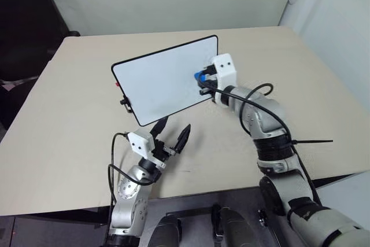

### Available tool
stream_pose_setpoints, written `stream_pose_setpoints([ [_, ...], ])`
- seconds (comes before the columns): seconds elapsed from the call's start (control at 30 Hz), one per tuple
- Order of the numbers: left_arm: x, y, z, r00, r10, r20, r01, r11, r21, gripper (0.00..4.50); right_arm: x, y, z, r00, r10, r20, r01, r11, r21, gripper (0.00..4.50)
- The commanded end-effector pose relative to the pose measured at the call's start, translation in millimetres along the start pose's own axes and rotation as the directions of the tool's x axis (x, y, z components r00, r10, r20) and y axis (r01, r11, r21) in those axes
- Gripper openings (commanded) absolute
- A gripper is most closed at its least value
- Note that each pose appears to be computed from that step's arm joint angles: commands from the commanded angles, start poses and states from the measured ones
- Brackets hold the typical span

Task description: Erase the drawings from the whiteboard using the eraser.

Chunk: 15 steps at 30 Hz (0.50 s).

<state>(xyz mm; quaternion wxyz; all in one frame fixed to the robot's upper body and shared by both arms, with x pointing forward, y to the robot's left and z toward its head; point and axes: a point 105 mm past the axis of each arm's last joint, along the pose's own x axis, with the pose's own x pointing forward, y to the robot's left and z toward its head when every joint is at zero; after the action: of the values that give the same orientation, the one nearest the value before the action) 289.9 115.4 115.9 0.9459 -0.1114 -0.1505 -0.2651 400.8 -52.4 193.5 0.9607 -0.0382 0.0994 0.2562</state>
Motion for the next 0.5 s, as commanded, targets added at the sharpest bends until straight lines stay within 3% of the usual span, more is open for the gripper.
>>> stream_pose_setpoints([
  [0.03, 4, -4, 6, 0.999, -0.021, 0.033, 0.02, 1.0, 0.012, 4.5, -18, -8, -4, 0.999, -0.025, -0.025, 0.025, 1.0, 0.008, 0.19],
  [0.23, 5, -8, 3, 0.999, -0.035, 0.026, 0.036, 0.999, -0.003, 4.5, -47, -30, -52, 0.96, -0.107, -0.259, 0.121, 0.992, 0.036, 0.19],
  [0.5, 7, -12, -2, 0.999, -0.049, 0.015, 0.049, 0.999, -0.016, 4.5, -70, -47, -82, 0.913, -0.152, -0.379, 0.189, 0.98, 0.063, 0.19],
])
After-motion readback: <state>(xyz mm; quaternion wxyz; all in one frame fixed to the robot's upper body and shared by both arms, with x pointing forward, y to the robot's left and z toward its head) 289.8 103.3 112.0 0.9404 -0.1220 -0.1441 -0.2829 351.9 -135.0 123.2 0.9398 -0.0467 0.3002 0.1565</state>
